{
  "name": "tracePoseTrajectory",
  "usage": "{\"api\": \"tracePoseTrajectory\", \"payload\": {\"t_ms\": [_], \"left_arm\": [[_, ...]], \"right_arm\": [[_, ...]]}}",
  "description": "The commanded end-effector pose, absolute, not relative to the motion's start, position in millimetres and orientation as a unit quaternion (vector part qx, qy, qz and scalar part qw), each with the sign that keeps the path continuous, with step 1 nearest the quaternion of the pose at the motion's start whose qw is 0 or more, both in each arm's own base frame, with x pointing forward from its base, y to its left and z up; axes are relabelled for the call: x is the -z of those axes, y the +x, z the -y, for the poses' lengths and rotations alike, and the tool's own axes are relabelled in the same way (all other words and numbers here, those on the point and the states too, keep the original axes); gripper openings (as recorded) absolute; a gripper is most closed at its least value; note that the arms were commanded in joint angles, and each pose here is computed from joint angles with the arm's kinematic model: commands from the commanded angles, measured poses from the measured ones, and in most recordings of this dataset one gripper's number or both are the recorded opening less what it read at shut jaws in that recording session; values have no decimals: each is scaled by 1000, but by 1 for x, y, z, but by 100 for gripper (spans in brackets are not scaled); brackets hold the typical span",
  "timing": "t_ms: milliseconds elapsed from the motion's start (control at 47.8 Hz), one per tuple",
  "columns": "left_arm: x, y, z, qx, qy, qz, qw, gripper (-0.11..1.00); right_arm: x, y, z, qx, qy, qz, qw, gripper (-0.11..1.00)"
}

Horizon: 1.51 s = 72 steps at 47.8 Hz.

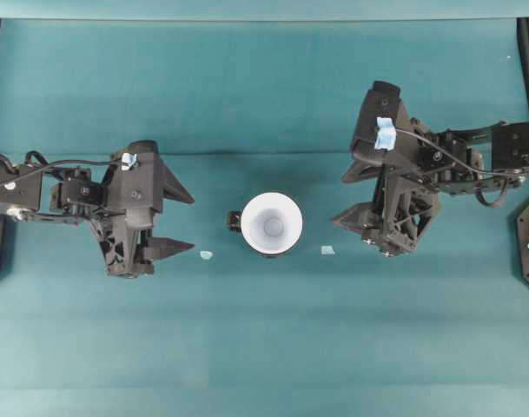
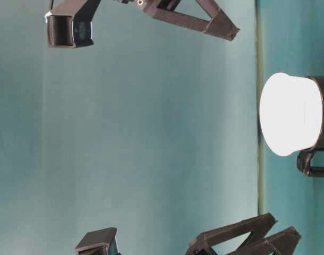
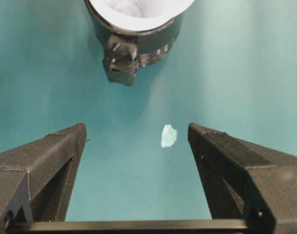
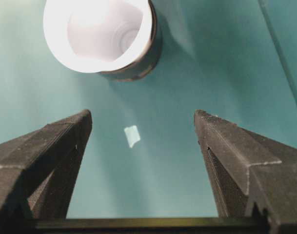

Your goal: Put a paper cup into the cup holder on your left arm.

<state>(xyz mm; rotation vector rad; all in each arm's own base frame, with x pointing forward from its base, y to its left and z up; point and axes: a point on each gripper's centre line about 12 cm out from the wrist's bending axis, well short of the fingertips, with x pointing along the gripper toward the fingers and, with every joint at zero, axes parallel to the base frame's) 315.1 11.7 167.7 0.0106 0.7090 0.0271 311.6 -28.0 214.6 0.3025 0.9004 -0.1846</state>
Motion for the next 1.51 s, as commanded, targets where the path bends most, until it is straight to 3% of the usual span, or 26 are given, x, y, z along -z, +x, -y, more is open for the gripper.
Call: {"api": "tracePoseTrajectory", "payload": {"t_ms": [0,1486], "left_arm": [[-175,320,-12,-14,7,-334,942,88],[-173,319,-12,-14,5,-337,941,88]], "right_arm": [[-224,313,27,86,144,-417,893,90],[-223,315,25,82,143,-414,895,90]]}}
